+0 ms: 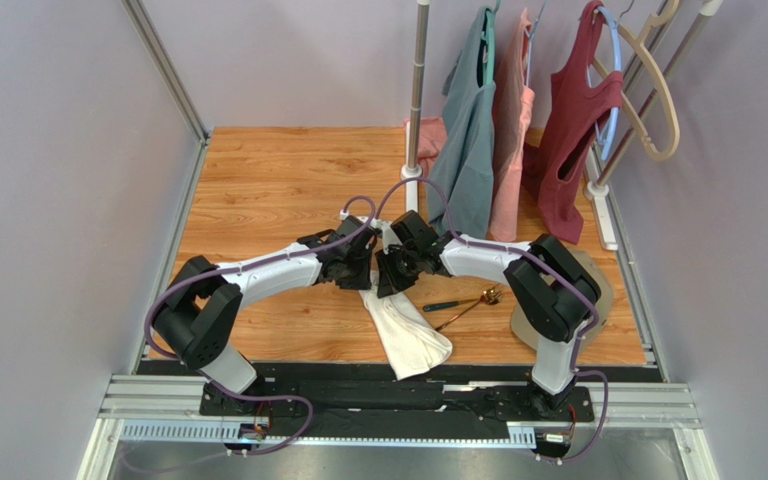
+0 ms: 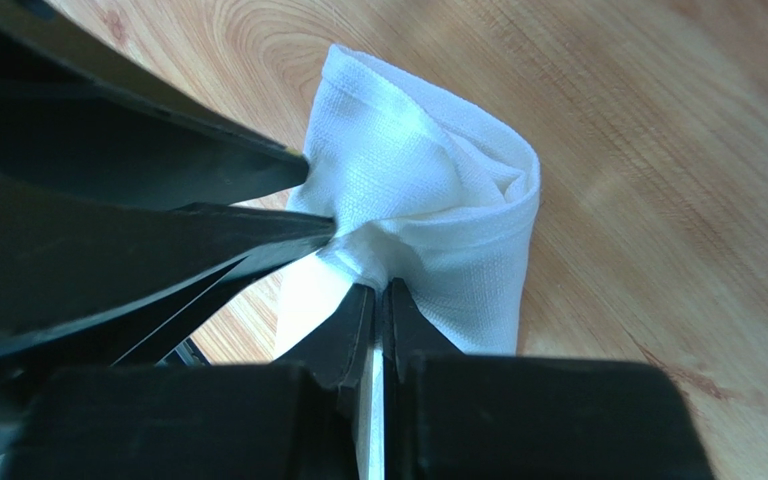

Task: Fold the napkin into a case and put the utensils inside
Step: Grasp the top corner of the smaller rectangle folded napkin from the folded napkin.

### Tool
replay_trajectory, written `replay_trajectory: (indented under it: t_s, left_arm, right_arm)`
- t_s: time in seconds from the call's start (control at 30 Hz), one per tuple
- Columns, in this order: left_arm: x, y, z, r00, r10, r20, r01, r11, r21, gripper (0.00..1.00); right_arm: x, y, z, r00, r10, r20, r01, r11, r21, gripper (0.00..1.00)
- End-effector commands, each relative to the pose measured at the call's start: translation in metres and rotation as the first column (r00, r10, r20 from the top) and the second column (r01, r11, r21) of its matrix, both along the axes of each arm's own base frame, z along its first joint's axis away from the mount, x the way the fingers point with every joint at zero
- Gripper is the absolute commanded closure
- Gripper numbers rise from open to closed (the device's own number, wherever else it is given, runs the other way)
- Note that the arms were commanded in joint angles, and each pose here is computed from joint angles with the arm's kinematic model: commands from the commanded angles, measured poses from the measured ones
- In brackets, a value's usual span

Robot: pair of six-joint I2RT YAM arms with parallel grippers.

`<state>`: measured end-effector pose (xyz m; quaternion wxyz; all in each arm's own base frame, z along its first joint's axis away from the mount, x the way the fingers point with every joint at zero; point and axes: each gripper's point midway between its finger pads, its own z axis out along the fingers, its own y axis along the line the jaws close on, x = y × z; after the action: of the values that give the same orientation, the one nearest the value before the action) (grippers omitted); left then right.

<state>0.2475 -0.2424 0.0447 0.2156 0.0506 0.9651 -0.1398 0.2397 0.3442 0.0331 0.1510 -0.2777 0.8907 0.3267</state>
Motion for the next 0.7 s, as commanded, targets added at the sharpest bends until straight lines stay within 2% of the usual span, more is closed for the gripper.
replay_trajectory:
  t_s: [0.0, 0.4, 0.6, 0.67]
  left_arm:
    - [0.007, -0.019, 0.005, 0.999, -0.05, 0.018, 0.051, 0.998, -0.041, 0.66]
    - [0.005, -0.026, 0.017, 0.998, -0.066, 0.024, 0.068, 0.994, -0.084, 0.62]
    - [0.007, -0.03, 0.009, 0.997, -0.071, -0.004, 0.071, 0.995, -0.065, 0.62]
    - [0.01, -0.031, 0.01, 0.997, -0.071, 0.0, 0.071, 0.995, -0.068, 0.66]
  right_arm:
    - [-0.001, 0.005, 0.006, 1.0, 0.01, 0.004, -0.01, 0.999, 0.034, 0.98]
    - [-0.003, 0.002, 0.004, 1.0, 0.017, 0.003, -0.017, 0.999, 0.029, 0.99]
    - [-0.003, 0.003, 0.004, 1.0, 0.017, 0.003, -0.017, 0.999, 0.029, 0.99]
    - [-0.004, 0.003, 0.005, 1.0, 0.019, 0.003, -0.019, 0.999, 0.029, 0.99]
